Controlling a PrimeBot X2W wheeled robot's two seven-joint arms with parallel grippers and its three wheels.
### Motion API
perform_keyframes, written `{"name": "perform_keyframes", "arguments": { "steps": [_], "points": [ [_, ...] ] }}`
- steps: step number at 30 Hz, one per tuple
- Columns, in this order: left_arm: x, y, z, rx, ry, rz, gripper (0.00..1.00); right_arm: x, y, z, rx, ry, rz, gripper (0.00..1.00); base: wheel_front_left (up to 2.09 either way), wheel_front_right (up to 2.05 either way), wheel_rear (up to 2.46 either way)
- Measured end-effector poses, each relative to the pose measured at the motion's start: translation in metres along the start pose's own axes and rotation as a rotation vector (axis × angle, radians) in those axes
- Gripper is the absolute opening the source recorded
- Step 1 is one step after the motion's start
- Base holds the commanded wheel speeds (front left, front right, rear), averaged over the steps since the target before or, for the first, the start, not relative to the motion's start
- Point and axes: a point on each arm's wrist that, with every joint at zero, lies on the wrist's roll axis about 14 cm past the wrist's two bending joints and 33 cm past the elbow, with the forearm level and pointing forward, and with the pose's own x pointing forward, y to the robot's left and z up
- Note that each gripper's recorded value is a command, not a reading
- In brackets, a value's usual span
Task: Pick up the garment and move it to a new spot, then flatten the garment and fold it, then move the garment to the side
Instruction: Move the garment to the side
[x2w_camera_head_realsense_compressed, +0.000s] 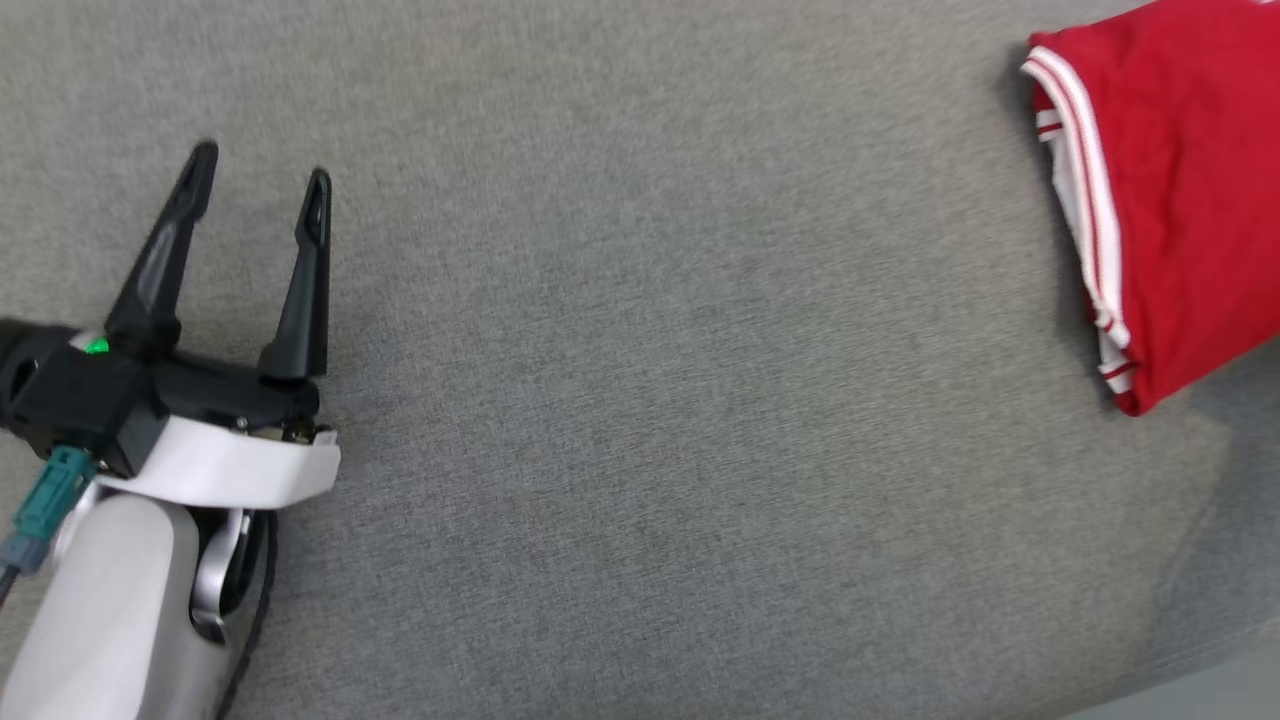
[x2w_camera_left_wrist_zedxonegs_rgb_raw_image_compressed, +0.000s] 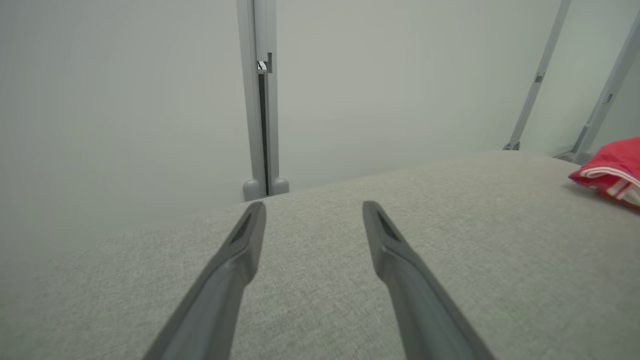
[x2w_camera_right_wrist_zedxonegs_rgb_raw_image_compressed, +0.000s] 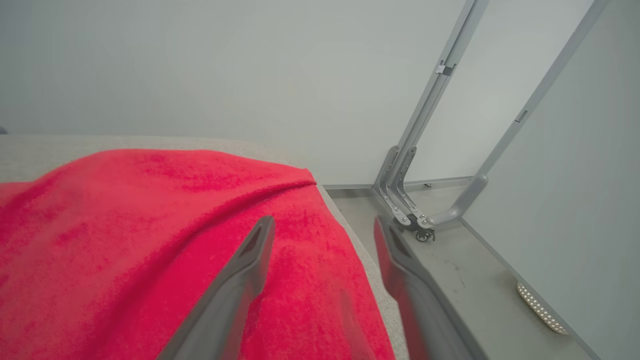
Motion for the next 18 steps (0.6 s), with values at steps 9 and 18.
{"name": "perform_keyframes", "arguments": {
  "steps": [9,18],
  "points": [
    [-0.038,0.001,0.028,-0.021,-0.008,0.1,1.0,-0.066,0.059,0.047,0.141,-0.201,0.113,1.0,0.0,0.0,0.0],
    [-0.078,0.024,0.052,-0.038,-0.034,0.242,1.0,-0.108,0.155,0.08,0.253,-0.287,0.349,1.0,0.0,0.0,0.0]
  ]
}}
